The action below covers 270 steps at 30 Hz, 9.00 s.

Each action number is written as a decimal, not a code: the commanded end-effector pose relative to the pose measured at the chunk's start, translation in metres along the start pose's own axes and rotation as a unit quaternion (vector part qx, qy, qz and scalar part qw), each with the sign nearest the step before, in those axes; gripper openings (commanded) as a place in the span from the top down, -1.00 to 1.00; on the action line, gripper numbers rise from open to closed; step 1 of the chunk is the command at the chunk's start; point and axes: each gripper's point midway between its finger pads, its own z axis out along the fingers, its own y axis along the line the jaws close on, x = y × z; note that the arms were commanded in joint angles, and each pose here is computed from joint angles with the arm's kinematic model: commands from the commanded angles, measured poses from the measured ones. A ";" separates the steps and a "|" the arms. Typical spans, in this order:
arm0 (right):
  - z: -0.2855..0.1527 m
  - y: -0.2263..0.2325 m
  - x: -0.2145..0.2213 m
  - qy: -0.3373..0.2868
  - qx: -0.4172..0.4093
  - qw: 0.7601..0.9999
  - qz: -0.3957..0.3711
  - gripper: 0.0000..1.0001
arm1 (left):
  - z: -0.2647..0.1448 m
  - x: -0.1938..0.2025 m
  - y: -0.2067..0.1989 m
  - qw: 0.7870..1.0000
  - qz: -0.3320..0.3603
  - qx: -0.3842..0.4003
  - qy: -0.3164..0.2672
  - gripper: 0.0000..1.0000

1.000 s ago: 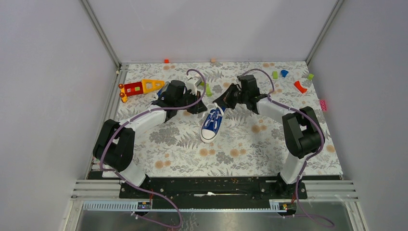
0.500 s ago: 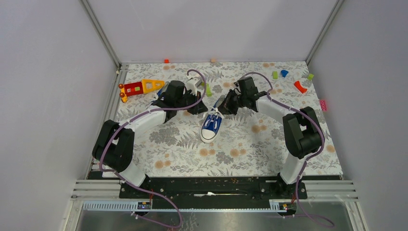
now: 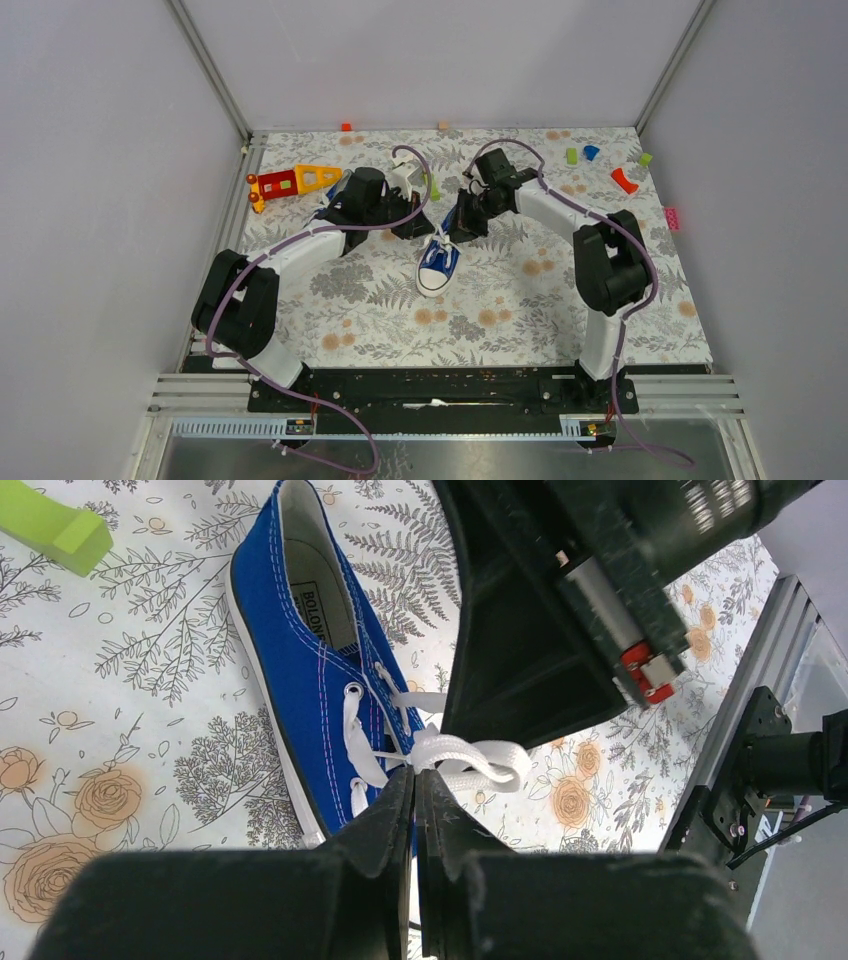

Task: Tie the shoes

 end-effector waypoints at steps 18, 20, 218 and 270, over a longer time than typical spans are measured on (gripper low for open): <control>0.000 -0.016 0.030 0.159 0.086 0.978 -0.108 0.74 | 0.012 -0.009 -0.004 0.998 0.038 0.033 -0.026 0.91; 0.003 -0.016 0.032 0.168 0.087 0.976 -0.110 0.69 | 0.014 -0.008 -0.002 0.998 0.039 0.033 -0.027 0.92; -0.092 -0.096 0.051 -0.272 0.100 0.939 -0.186 -0.50 | 0.015 0.083 0.076 0.955 0.024 -0.237 0.179 -0.43; -0.063 -0.012 0.003 -0.254 -0.018 0.921 -0.295 -0.27 | -0.013 -0.013 0.006 0.980 0.005 -0.123 -0.155 1.00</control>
